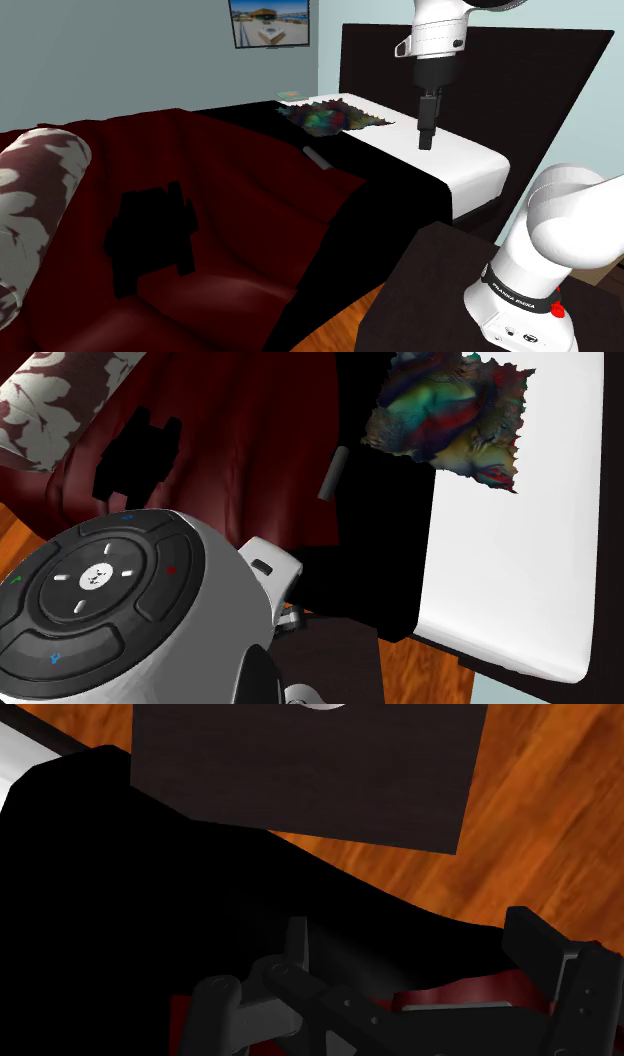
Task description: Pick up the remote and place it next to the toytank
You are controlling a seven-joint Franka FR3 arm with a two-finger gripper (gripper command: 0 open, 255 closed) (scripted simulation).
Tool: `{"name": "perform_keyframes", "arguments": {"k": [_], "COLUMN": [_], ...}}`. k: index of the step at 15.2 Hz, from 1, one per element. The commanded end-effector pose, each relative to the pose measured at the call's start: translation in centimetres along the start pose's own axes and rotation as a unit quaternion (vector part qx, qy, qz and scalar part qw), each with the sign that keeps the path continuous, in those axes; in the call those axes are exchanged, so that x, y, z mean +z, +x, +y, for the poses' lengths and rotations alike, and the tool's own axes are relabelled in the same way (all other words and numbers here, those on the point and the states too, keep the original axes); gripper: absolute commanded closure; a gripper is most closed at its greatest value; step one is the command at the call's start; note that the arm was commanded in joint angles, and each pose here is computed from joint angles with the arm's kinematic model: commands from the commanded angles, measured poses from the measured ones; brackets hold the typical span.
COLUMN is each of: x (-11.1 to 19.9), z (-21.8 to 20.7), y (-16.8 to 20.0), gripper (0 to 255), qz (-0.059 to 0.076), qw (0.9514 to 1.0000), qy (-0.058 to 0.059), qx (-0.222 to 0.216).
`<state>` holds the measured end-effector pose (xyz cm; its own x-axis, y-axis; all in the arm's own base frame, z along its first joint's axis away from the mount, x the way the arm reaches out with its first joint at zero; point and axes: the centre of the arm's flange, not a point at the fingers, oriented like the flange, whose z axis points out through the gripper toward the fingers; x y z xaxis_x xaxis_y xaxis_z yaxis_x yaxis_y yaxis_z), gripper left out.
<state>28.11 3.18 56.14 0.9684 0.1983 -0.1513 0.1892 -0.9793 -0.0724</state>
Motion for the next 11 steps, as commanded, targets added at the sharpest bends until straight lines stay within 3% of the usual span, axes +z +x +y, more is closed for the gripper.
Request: {"name": "perform_keyframes", "arguments": {"k": [1, 11], "x": [0.0, 3.1], "z": [0.0, 4.8], "y": [0.0, 12.1], "gripper": [0, 0], "qz": [0.0, -0.005], "qw": [1.0, 0.9969], "qy": [0.0, 0.01], "qx": [0.0, 0.077]}}
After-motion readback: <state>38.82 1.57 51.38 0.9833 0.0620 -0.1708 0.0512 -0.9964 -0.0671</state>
